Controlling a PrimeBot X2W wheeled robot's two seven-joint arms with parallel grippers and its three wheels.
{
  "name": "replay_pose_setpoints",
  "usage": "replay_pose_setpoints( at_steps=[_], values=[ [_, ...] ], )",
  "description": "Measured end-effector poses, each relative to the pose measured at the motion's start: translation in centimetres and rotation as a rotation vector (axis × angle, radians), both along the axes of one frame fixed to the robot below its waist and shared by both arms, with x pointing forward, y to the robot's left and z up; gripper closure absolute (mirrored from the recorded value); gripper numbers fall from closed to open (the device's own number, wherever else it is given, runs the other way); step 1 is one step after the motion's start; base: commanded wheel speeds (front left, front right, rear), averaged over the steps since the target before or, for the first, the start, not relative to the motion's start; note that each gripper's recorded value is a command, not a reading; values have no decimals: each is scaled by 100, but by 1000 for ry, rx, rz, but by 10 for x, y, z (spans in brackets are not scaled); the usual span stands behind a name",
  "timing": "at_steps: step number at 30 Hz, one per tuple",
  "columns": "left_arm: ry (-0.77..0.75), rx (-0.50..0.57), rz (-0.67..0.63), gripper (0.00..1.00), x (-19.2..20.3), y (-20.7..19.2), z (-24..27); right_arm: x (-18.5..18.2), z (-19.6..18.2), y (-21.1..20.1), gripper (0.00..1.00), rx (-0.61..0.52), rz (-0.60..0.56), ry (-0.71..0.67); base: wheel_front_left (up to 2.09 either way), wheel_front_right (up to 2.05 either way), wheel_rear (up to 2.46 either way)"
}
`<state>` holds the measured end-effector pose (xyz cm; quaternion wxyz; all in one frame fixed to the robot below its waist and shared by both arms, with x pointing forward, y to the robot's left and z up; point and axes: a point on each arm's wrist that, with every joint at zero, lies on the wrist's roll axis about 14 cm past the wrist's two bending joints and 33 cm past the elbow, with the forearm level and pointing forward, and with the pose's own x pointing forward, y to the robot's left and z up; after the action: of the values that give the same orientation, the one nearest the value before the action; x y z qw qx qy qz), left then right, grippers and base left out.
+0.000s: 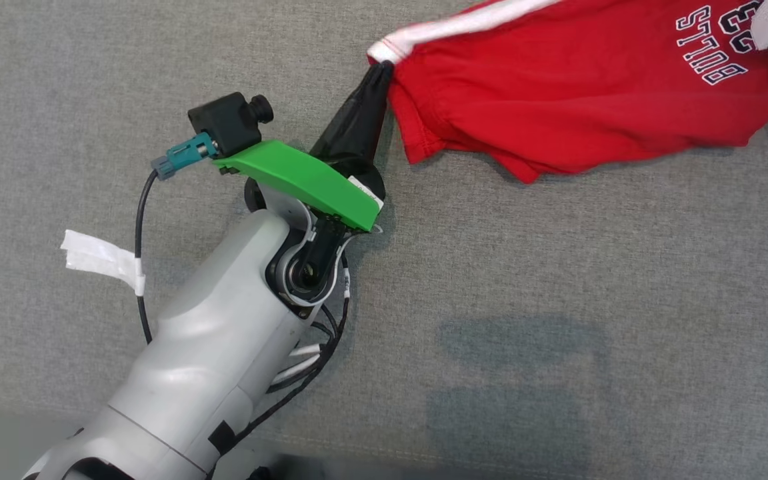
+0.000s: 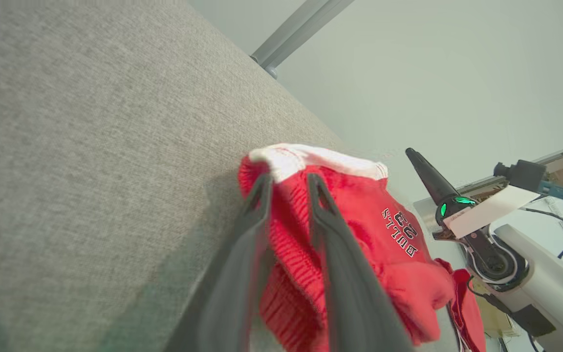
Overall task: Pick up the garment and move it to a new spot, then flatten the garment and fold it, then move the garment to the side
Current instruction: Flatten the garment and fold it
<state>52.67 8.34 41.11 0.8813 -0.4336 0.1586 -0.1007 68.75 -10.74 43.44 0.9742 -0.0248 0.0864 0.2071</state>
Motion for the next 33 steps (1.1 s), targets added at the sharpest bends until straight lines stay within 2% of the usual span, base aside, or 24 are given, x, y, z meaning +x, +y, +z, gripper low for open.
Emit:
replay_pose_setpoints(
  at_steps=[3, 7, 10, 13, 21, 28, 33],
  values=[
    [-29, 39, -17, 0, 1, 1, 5, 3, 24, 2, 0, 34, 1, -55, 0, 0, 0],
    [-127, 192, 14, 0, 4, 25, 23, -3, 67, 2, 0, 106, 9, -164, 0, 0, 0],
    [-190, 333, 40, 0, -11, 33, 33, -27, 66, -1, 0, 151, 2, -165, 0, 0, 0],
    [-224, 397, 77, 0, -35, 34, 41, -53, 68, -8, 0, 191, -16, -169, 0, 0, 0],
    [-310, 484, 182, 0, -91, 38, 75, -124, 63, -30, 0, 267, -89, -135, 0, 0, 0],
    [-346, 563, 222, 0, -135, 39, 91, -174, 59, -53, 0, 332, -181, -91, 0, 0, 0],
    [-372, 603, 195, 0, -153, 29, 96, -180, 49, -71, 0, 361, -250, -43, 0, 0, 0]
  ],
)
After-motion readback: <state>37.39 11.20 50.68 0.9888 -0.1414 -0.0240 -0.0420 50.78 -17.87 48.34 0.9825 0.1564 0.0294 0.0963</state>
